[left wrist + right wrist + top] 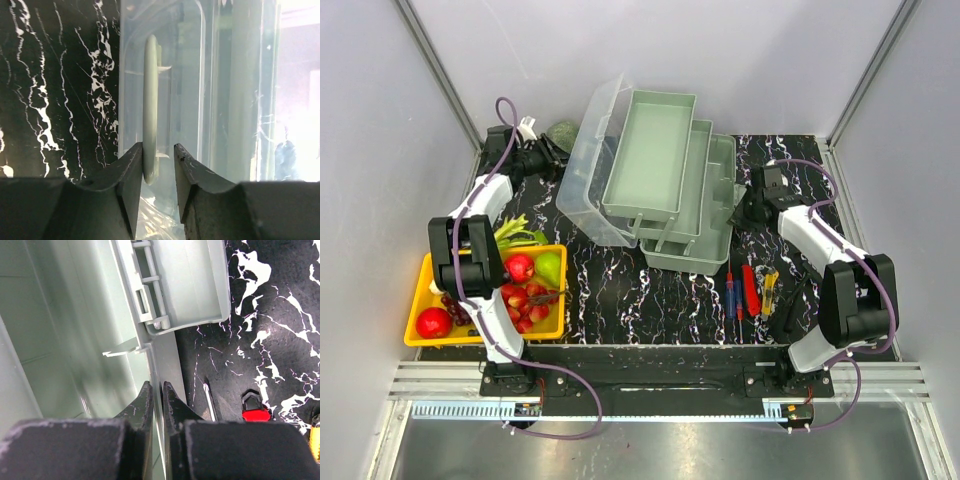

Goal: Pack the tool kit

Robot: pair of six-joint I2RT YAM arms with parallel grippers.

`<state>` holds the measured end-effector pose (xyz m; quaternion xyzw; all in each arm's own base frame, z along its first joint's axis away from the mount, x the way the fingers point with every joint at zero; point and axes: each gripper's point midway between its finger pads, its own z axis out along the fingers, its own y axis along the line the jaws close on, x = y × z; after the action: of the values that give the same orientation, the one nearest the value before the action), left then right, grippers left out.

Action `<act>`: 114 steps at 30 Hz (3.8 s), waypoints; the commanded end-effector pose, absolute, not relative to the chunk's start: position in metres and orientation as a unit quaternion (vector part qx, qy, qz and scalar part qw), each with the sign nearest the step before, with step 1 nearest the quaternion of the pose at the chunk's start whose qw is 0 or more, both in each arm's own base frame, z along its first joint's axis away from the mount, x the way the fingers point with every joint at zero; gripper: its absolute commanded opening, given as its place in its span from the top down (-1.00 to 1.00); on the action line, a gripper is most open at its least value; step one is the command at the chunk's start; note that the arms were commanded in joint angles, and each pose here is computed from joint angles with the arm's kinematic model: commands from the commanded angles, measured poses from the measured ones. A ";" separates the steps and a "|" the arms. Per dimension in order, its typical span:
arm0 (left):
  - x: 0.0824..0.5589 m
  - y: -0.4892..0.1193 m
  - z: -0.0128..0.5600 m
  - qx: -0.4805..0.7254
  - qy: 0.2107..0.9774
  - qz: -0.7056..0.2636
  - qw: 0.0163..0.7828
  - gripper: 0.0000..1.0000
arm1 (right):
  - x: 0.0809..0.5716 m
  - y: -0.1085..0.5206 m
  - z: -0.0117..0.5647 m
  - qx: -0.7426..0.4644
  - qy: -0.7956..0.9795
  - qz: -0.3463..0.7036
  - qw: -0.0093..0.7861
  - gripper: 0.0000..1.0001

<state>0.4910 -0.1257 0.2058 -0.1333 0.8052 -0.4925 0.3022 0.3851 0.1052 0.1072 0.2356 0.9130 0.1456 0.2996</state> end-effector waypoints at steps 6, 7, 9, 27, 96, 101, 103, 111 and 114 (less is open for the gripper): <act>0.498 -0.113 0.184 -0.126 0.815 -0.466 0.320 0.21 | 0.404 0.081 0.114 0.286 0.893 0.126 0.324 0.89; 0.497 -0.113 0.181 -0.128 0.818 -0.463 0.317 0.20 | 0.404 0.080 0.113 0.286 0.893 0.126 0.325 0.88; 0.497 -0.109 0.172 -0.131 0.827 -0.448 0.315 0.18 | 0.405 0.082 0.113 0.285 0.893 0.129 0.325 0.88; 0.486 -0.083 0.100 -0.157 0.877 -0.341 0.302 0.19 | 0.404 0.086 0.100 0.287 0.895 0.139 0.311 0.86; 0.404 -0.098 0.431 0.007 0.763 -0.355 0.540 -0.98 | 0.221 0.067 0.065 0.282 0.936 0.136 0.164 -0.35; 0.397 -0.109 0.436 0.027 0.759 -0.369 0.536 -0.98 | 0.223 0.069 0.047 0.289 0.936 0.134 0.148 -0.32; 0.395 -0.110 0.436 0.028 0.758 -0.371 0.536 -0.98 | 0.228 0.067 0.046 0.295 0.936 0.125 0.148 -0.30; 0.396 -0.110 0.435 0.028 0.759 -0.371 0.534 -0.98 | 0.256 0.051 0.034 0.294 0.938 0.075 0.164 -0.29; 0.396 -0.110 0.435 0.029 0.758 -0.371 0.535 -0.98 | 0.262 0.044 0.026 0.290 0.941 0.054 0.163 -0.28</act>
<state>0.4071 -0.1060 0.3968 -0.0021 0.7911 -0.3630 0.4924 0.2334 0.0588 0.0306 0.2944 0.9441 0.0869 0.1203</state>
